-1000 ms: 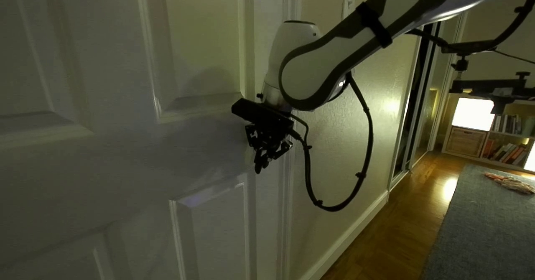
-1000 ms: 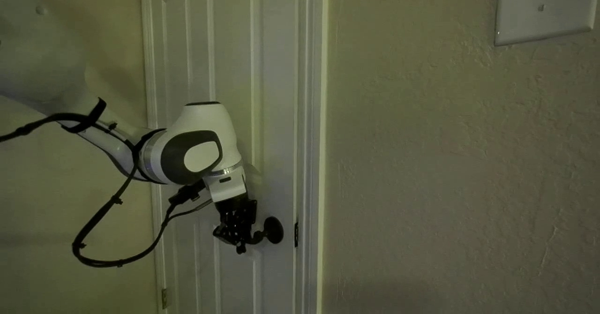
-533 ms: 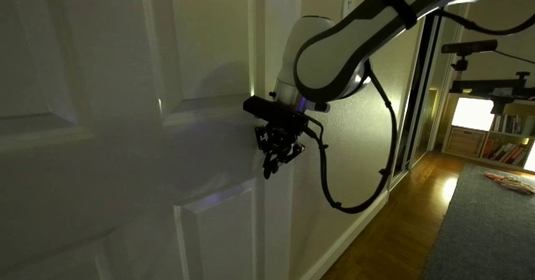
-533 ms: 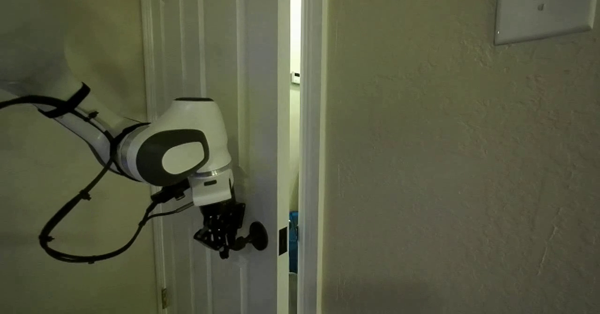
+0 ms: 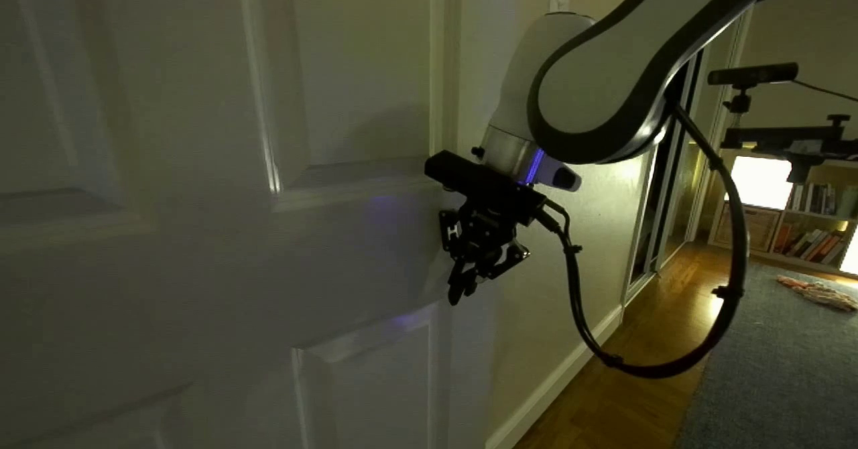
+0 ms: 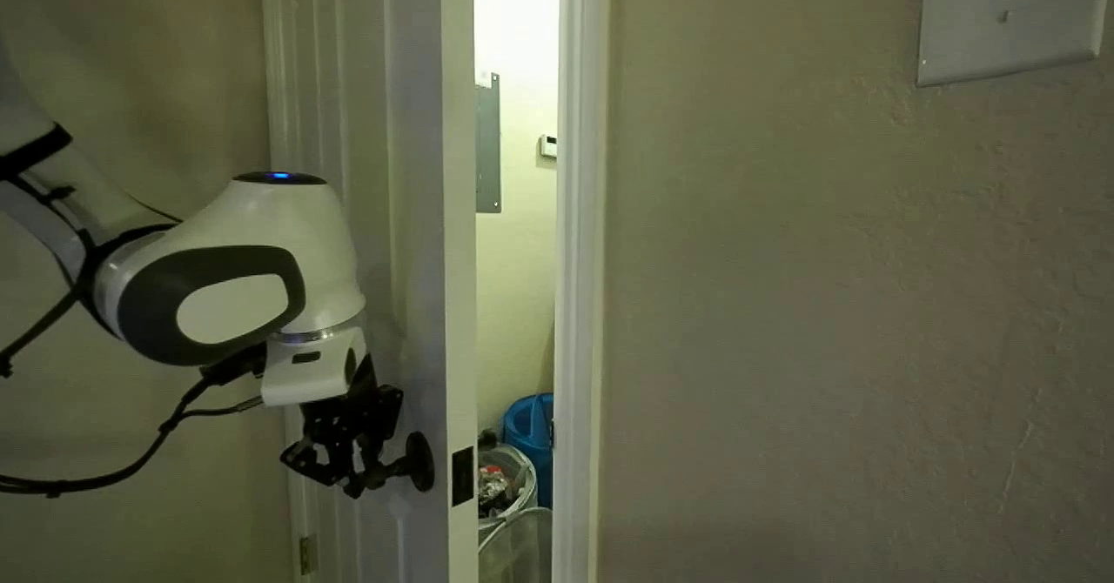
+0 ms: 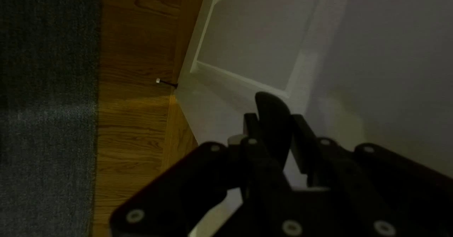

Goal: Open the white door

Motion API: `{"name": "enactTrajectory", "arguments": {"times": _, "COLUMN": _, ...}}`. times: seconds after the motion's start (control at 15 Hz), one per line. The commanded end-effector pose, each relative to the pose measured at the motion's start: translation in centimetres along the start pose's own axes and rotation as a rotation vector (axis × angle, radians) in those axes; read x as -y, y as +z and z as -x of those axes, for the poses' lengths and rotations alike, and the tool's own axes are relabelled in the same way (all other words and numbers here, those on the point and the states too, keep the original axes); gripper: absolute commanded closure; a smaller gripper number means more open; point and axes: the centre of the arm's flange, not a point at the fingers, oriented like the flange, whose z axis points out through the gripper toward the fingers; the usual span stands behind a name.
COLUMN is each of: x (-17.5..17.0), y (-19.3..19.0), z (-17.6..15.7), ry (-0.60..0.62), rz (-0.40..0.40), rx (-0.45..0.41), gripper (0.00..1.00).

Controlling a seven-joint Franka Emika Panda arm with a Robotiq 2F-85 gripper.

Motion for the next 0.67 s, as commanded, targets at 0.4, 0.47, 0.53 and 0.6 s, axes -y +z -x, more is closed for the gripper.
{"name": "enactTrajectory", "arguments": {"times": 0.4, "x": -6.9, "y": -6.0, "z": 4.6, "ry": -0.043, "rz": 0.038, "rx": 0.154, "gripper": 0.89}}
{"name": "enactTrajectory", "arguments": {"times": 0.47, "x": -7.5, "y": -6.1, "z": 4.6, "ry": -0.036, "rz": 0.041, "rx": 0.158, "gripper": 0.89}}
{"name": "enactTrajectory", "arguments": {"times": 0.53, "x": -8.3, "y": -6.2, "z": 4.6, "ry": -0.027, "rz": 0.048, "rx": 0.157, "gripper": 0.89}}
{"name": "enactTrajectory", "arguments": {"times": 0.6, "x": -8.9, "y": -6.3, "z": 4.8, "ry": -0.018, "rz": 0.050, "rx": 0.158, "gripper": 0.89}}
